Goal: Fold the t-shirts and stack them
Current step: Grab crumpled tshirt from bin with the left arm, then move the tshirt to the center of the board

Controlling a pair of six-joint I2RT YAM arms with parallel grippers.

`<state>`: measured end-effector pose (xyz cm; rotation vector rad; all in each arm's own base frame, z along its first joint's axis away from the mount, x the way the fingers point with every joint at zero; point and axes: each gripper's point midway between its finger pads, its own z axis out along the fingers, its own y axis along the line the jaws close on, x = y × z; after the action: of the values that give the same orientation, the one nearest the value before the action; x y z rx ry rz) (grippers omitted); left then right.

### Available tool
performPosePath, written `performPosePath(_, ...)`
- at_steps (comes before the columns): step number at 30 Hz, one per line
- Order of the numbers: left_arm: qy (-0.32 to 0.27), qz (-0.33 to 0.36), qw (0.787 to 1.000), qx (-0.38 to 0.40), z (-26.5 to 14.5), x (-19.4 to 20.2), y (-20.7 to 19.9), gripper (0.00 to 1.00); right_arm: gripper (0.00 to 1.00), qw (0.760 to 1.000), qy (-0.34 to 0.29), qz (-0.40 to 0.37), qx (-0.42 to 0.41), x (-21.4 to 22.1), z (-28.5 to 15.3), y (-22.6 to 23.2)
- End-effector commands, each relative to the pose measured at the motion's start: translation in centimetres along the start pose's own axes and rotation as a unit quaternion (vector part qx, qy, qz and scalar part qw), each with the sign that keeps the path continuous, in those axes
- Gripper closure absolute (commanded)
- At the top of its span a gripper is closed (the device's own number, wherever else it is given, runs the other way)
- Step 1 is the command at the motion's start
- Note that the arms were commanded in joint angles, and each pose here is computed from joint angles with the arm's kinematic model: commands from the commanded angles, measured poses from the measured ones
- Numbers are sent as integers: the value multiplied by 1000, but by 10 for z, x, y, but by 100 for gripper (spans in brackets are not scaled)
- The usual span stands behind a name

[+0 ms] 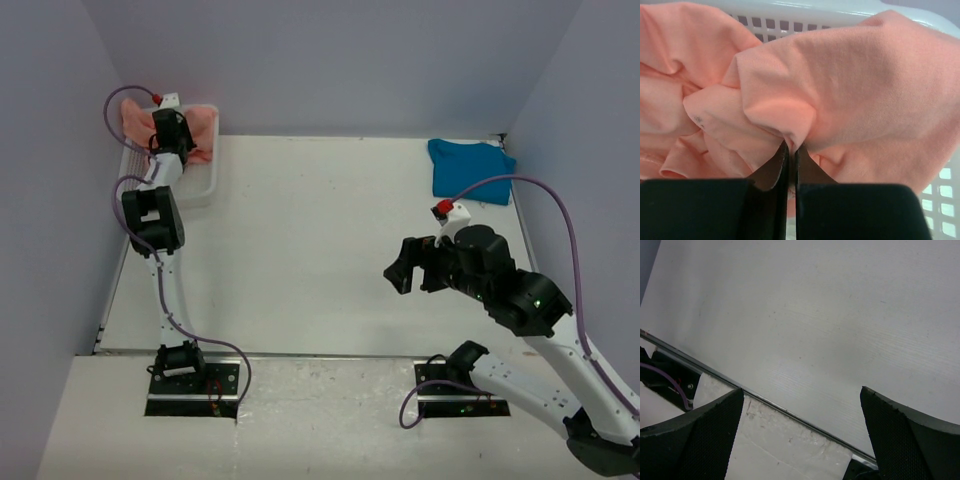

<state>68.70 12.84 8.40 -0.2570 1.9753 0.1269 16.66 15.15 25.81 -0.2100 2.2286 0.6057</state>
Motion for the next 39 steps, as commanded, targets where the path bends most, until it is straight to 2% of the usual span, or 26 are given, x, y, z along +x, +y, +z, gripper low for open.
performPosePath(1,-81,-22,996,14,-25,-70,-1,100,1,1000,1,8,-21,0,6,9)
performPosePath(6,-143,-32,988,39,-67,-136,-12,100,1,1000,-2,10,-18,5,13,5)
performPosePath(9,-210,-25,975,71,-123,-213,-24,100,1,1000,-2,7,-12,7,17,2)
performPosePath(11,-237,-24,967,94,-151,-244,-32,100,1,1000,-3,7,-2,8,21,-2)
performPosePath(12,-267,-24,957,107,-183,-274,-36,100,1,1000,-2,8,5,8,23,-4)
performPosePath(14,-292,-25,946,140,-217,-300,-50,100,1,1000,-1,11,26,9,26,-11)
performPosePath(15,-319,-20,935,153,-251,-324,-59,100,1,999,4,12,30,10,28,-12)
performPosePath(17,-340,-10,923,181,-289,-344,-79,100,1,999,0,16,43,10,31,-17)
performPosePath(18,-364,-3,911,193,-324,-364,-85,100,1,998,-3,22,51,12,32,-20)
performPosePath(20,-387,2,895,221,-363,-380,-102,100,1,997,-9,27,67,11,34,-26)
performPosePath(21,-408,-2,883,233,-396,-396,-106,100,1,997,-9,35,75,13,36,-29)
performPosePath(28,-451,-5,816,363,-544,-415,-160,100,1,996,-1,56,76,28,52,-33)
performPosePath(29,-462,-2,795,393,-579,-415,-168,100,1,996,-16,60,70,25,52,-32)
performPosePath(31,-457,-28,776,433,-607,-414,-173,100,1,995,-21,66,76,27,55,-36)
performPosePath(32,-468,-28,757,456,-633,-414,-174,100,1,994,-20,66,83,27,56,-37)
performPosePath(36,-439,-72,742,502,-664,-405,-177,100,1,990,-28,80,112,20,55,-44)
performPosePath(39,-402,-97,755,509,-664,-384,-177,100,1,991,-44,85,96,12,50,-38)
